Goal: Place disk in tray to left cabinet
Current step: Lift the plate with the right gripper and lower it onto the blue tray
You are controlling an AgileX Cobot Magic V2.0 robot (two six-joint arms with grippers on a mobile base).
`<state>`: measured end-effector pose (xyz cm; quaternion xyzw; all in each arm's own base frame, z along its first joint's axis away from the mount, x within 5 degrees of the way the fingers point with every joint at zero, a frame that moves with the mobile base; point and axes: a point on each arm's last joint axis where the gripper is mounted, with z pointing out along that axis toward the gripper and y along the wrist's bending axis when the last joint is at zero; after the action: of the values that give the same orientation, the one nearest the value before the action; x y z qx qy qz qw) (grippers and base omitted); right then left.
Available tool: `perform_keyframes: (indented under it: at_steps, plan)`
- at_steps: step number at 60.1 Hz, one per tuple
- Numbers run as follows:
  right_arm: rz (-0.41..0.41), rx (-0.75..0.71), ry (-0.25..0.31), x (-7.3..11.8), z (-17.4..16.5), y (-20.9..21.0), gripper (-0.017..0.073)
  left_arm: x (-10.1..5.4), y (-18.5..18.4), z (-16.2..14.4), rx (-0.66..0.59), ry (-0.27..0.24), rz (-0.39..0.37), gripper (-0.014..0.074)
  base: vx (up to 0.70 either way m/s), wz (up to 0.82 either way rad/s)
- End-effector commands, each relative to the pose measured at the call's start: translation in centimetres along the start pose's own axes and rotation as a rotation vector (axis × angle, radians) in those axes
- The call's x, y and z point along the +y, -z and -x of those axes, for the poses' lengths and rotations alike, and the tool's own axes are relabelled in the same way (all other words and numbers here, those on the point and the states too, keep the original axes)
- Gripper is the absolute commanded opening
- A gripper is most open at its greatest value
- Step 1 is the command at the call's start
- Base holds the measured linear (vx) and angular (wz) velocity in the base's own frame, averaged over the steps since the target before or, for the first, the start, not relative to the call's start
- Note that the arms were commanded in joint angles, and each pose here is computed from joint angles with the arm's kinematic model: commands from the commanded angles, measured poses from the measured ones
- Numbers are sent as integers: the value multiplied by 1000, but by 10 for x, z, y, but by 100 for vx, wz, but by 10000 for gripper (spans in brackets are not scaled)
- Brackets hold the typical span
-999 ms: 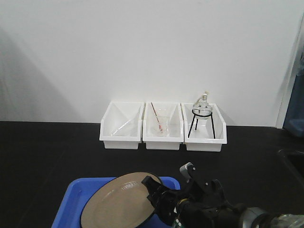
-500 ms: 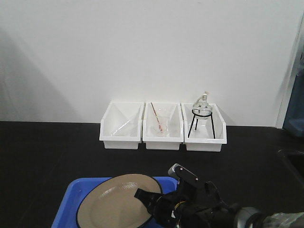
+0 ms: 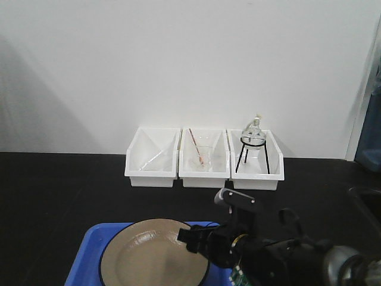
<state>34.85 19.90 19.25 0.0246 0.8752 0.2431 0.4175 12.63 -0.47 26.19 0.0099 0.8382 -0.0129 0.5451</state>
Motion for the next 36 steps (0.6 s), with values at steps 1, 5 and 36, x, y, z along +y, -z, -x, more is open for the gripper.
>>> perform_keyframes:
  at_steps: [1,5,36]
  plan:
    - [49,-166,20,6,46,31,529,-1,3,17,-101,7,-9,365,0,0]
    - [26,-169,35,-1,56,41,530,-1,3,17,-101,7,-9,365,0,0]
    - [-223,171,243,-20,74,97,530,-3,-29,49,24,0,-14,365,0,0]
